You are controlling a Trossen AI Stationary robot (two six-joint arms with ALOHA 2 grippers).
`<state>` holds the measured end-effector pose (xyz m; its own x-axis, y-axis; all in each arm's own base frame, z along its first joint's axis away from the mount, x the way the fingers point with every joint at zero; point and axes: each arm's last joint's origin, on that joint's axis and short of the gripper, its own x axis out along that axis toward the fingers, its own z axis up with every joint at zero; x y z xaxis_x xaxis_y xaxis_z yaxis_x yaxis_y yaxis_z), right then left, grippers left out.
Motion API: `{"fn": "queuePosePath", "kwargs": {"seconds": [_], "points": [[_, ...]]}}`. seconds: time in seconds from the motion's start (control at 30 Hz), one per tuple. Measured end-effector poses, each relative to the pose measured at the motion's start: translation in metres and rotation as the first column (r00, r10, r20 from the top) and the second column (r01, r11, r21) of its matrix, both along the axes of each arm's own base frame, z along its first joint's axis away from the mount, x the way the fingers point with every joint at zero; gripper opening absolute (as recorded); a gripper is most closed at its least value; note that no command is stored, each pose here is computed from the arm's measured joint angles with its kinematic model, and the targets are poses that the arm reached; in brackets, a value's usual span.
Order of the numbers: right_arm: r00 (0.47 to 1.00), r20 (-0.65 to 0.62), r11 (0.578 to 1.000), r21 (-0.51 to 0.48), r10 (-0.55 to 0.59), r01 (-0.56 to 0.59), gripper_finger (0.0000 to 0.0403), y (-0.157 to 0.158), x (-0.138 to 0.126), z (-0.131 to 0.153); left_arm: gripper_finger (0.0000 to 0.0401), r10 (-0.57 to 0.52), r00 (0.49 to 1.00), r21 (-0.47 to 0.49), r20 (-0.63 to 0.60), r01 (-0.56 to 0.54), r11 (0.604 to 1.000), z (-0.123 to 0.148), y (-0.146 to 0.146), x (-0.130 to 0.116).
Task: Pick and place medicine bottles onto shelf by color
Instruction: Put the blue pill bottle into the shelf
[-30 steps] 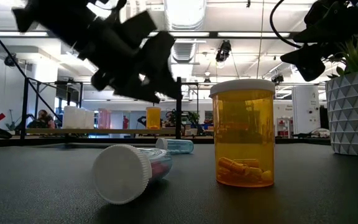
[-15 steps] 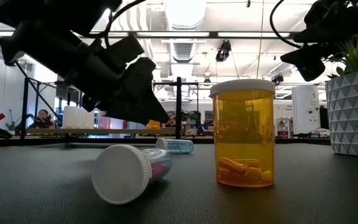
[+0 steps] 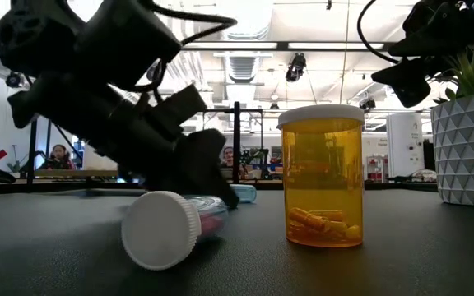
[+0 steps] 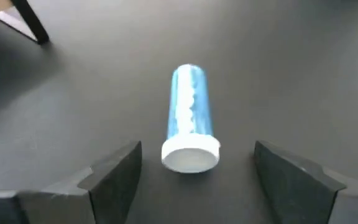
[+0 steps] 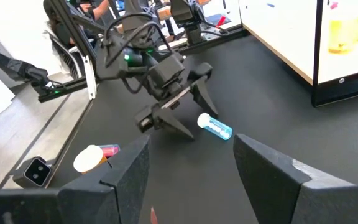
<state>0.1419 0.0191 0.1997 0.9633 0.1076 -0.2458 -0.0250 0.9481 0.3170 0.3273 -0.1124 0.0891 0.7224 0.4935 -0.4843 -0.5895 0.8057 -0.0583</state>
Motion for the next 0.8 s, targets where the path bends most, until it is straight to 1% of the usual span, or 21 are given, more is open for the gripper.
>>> {"fn": "queuePosePath", "kwargs": {"seconds": [0.1, 0.2, 0.57, 0.7, 0.8], "points": [[1.0, 0.0, 1.0, 0.0, 0.0, 0.0, 0.0219, 0.0, 0.0, 0.0, 0.0291, -0.003, 1.0, -0.005, 0.011, 0.003, 1.0, 0.0005, -0.0022, 0.0054], [1.0, 0.0, 1.0, 0.0, 0.0, 0.0, 0.0219, 0.0, 0.0, 0.0, 0.0274, 0.001, 1.0, -0.004, 0.01, -0.001, 1.0, 0.0014, -0.0013, 0.0068], [1.0, 0.0, 1.0, 0.0, 0.0, 0.0, 0.0219, 0.0, 0.0, 0.0, 0.0155, 0.004, 1.0, -0.008, 0.006, -0.004, 1.0, 0.0009, 0.0012, 0.0077], [1.0, 0.0, 1.0, 0.0, 0.0, 0.0, 0.0219, 0.0, 0.0, 0.0, 0.0121, 0.003, 1.0, -0.01, 0.011, -0.003, 1.0, 0.0022, 0.0007, 0.0089], [1.0, 0.0, 1.0, 0.0, 0.0, 0.0, 0.0219, 0.0, 0.0, 0.0, 0.0105, 0.004, 1.0, -0.013, 0.017, -0.004, 1.0, 0.0036, 0.0004, 0.0103]]}}
